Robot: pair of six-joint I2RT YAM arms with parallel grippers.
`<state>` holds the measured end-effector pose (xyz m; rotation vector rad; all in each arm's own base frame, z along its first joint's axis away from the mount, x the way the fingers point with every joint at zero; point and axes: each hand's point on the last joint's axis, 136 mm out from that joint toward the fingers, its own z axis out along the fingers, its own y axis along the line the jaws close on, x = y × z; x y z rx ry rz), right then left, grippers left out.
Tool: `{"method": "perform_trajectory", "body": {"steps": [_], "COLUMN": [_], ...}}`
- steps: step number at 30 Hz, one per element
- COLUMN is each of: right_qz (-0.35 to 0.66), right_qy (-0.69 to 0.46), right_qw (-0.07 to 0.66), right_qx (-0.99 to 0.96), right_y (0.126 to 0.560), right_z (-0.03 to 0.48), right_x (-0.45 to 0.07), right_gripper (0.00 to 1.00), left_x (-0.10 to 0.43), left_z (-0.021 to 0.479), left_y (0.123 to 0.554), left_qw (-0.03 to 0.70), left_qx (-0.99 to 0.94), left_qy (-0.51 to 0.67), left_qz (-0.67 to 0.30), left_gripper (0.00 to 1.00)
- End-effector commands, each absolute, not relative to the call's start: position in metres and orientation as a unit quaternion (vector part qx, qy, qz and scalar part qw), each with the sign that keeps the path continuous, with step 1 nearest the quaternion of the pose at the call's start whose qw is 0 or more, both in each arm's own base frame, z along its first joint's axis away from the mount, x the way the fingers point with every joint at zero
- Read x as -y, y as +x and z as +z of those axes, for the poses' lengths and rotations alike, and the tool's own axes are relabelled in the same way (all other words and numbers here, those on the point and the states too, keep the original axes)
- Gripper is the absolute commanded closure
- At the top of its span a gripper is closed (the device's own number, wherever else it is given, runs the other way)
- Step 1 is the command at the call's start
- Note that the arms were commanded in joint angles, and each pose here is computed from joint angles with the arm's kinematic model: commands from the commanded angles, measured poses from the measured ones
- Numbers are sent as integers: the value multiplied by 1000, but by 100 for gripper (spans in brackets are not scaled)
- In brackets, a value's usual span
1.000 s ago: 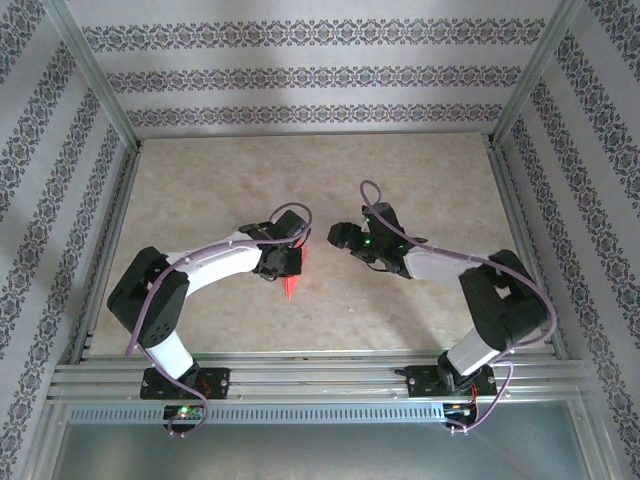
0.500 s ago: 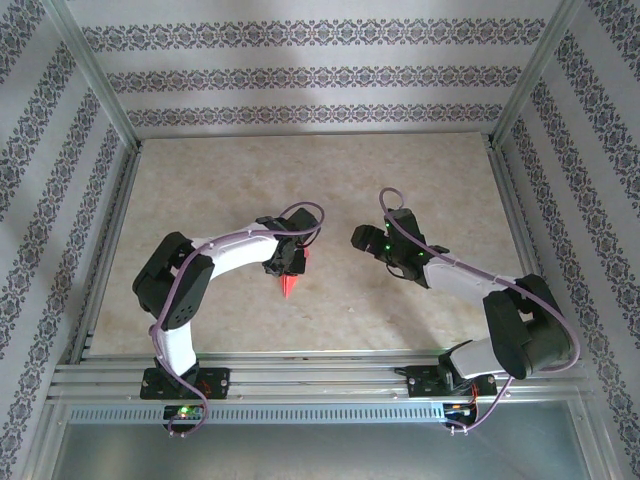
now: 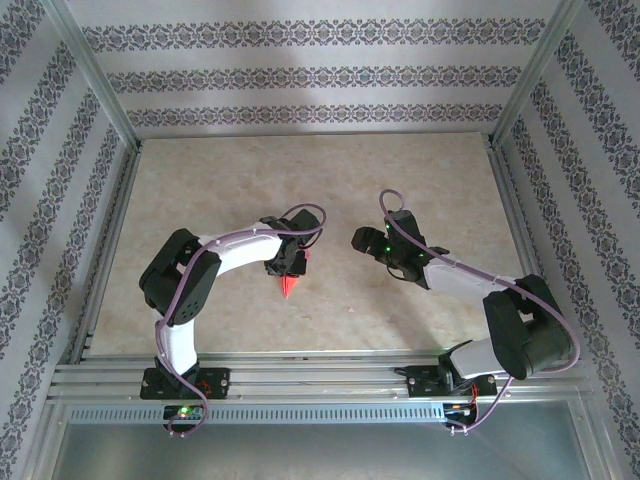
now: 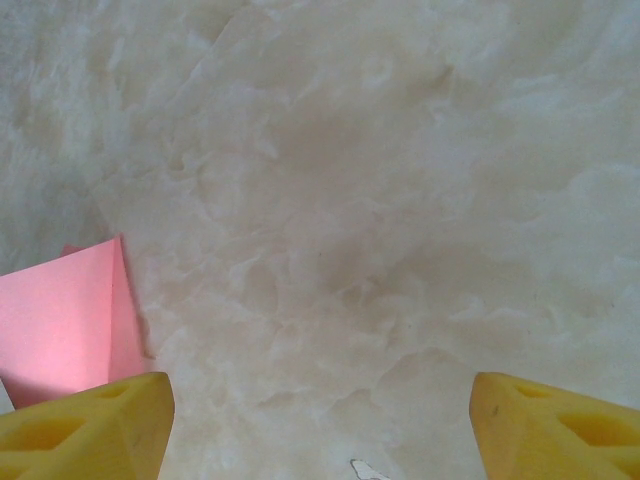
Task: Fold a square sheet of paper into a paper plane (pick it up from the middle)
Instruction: Move the paper plane to the top-center of the table.
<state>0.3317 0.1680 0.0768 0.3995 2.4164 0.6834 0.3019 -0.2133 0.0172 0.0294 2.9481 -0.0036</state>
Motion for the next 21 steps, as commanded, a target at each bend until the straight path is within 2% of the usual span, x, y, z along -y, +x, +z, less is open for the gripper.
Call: {"method": "perform_trajectory", "body": {"steps": [1, 10, 21], "right_qz": [253, 253, 251], "right_qy": [160, 160, 165], "right_qw": [298, 298, 313], "right_qx": [-906, -906, -901], "right_y": [332, 331, 332], "right_z": [75, 75, 84], "right_x": [-162, -162, -155], "right_gripper": [22, 22, 21], "left_x": [213, 215, 215], "left_z": [11, 5, 73], "left_y": [290, 289, 327], "left_qw": [73, 68, 164], "left_qx": [-997, -998, -986], "left_qy": [8, -2, 1], "left_qz": [16, 14, 2], "left_gripper": [77, 80, 90]}}
